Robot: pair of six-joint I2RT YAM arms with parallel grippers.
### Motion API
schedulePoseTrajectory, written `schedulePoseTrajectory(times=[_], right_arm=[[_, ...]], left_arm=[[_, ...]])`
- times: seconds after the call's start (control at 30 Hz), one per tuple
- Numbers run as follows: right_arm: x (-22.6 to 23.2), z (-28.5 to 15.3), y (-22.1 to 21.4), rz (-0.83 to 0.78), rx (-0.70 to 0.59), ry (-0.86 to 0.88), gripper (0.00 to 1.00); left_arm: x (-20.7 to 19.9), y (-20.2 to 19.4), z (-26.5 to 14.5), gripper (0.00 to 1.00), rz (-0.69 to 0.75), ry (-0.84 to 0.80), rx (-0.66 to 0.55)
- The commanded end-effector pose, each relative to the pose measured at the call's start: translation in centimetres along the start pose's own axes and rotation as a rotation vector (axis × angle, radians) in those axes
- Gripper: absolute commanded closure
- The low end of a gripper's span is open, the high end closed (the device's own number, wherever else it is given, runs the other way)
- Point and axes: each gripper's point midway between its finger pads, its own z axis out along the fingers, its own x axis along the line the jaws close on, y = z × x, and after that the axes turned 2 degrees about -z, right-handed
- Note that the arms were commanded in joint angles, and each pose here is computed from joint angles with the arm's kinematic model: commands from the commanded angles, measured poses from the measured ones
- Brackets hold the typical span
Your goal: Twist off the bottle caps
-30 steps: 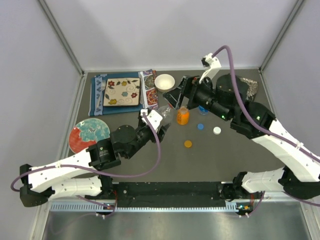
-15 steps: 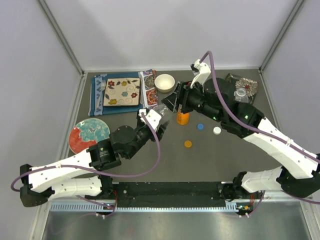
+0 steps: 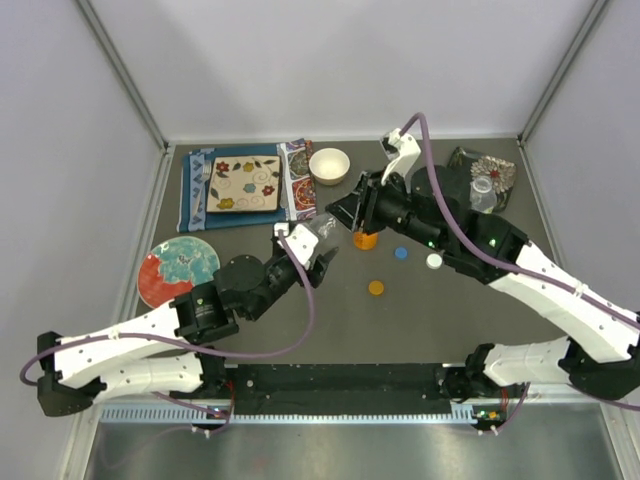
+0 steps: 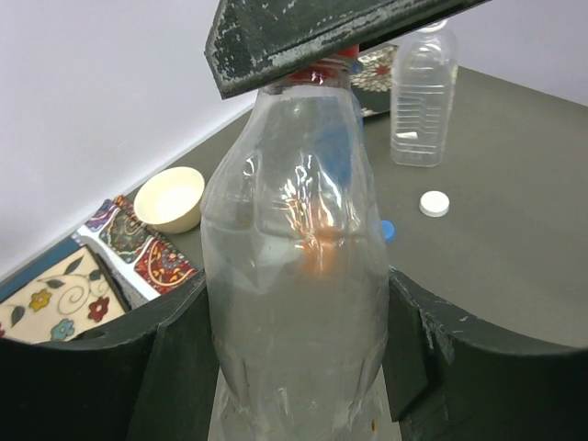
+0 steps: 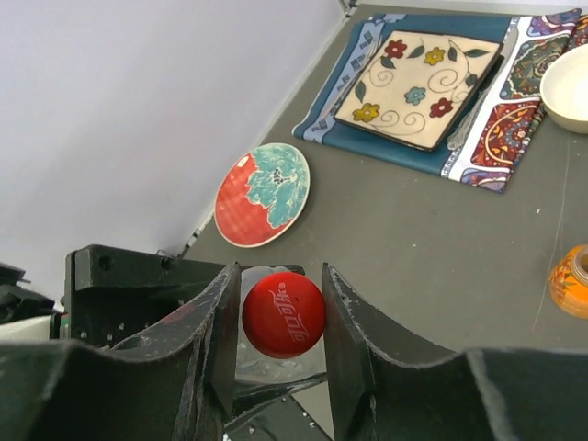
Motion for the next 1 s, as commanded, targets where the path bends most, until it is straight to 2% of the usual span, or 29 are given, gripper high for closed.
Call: schedulePoseTrajectory(times=[0.0,0.07,0.27,0.47,0.6,0.8,0.97], right_arm=[[1.8,-2.4,3.1,-0.075,-0.125,0.111,0.94],[3.2,-3.6,3.8,-0.132,-0.159,0.199,1.00],[6.6,-6.5,3.6,-0.285,-0.154,0.430,1.00],[9.2,-10.2,1.7,-0.441,-0.133,0.672,1.00],[10.2,-12.5,0.1,-0.528,-0.102,0.814,1.00],[10.9,-14.5,-2.0,-0.582,-0.020,0.958,1.00],[11.2,-16.7,-3.7,-0.642,0.037,1.092,1.00]], left_arm=[[-2.7,3.3,-1.6,0.71,-0.093,-0.195,-0.127],[-5.1,4.2,-2.8,0.71,-0.107,-0.351,-0.152],[-9.0,6.5,-6.5,0.72,-0.164,-0.665,-0.175],[-10.1,8.6,-8.7,0.72,-0.243,-0.831,-0.185],[-10.8,9.2,-10.6,0.71,-0.301,-1.014,-0.169],[-10.3,10.4,-11.2,0.70,-0.384,-1.118,-0.196],[-11.2,10.3,-11.8,0.70,-0.421,-1.231,-0.154]])
